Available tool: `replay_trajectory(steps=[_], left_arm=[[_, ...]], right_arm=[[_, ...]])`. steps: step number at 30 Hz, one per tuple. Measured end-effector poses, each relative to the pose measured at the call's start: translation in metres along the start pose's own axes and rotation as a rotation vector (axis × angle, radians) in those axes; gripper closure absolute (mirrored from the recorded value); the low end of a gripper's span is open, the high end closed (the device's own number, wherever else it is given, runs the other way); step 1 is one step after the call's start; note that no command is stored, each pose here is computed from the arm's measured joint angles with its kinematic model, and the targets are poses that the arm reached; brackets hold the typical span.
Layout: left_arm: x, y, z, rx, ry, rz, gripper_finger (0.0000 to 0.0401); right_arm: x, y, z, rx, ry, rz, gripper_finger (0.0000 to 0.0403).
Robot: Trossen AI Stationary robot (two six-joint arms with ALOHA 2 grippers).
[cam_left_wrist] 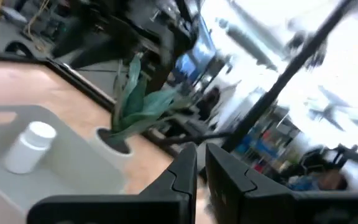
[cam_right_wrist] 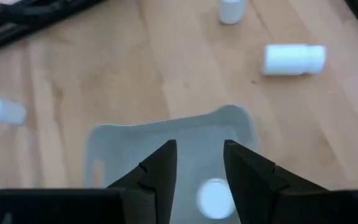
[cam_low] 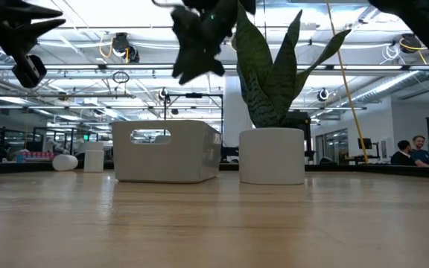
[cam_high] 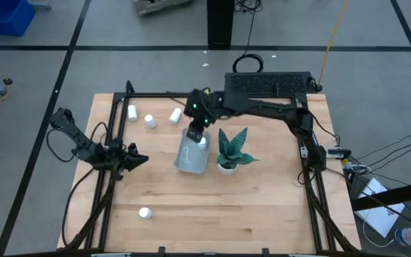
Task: Pick and place pill bottles into a basket
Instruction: Put the white pill bottle into the gray bin
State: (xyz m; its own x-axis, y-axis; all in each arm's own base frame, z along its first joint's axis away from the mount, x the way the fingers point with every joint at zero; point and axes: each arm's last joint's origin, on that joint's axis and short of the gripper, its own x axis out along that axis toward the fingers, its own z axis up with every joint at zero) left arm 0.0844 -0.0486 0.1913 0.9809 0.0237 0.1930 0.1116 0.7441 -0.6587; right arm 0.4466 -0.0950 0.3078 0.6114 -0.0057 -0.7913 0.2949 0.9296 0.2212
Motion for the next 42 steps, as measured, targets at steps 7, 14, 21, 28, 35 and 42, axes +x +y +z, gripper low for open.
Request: replay_trajectory(steps=[7,14,21,28,35,42], left_arm=[[0.0,-0.004,0.01,-0.219,-0.098,-0.022,0.0364],[0.006,-0.017,0.02,-0.192,-0.056,-0.061,0.0364],[0.028,-0.055,0.037,-0.178,0.217,0.005,0.0341],[0.047,-0.076,0.03,-0.157,0.542,0.177,0.0235],[0.058,-0.086,-0.002,-0.156,0.713,0.265,0.015],[0.065,-0.087,-0.022,-0.19,0.721,0.333,0.0143]], right_arm=[[-0.001,0.038,-0.004,0.138,-0.034,0.041,0.0275],[-0.001,0.084,-0.009,0.154,-0.103,0.113,0.0275],[-0.002,0.128,-0.024,0.165,-0.153,0.08,0.0275],[-0.008,0.179,-0.046,0.074,-0.224,0.059,0.0275],[-0.031,0.213,-0.071,-0.085,-0.295,0.012,0.0275],[-0.082,0.176,-0.126,-0.055,-0.423,0.087,0.0302]])
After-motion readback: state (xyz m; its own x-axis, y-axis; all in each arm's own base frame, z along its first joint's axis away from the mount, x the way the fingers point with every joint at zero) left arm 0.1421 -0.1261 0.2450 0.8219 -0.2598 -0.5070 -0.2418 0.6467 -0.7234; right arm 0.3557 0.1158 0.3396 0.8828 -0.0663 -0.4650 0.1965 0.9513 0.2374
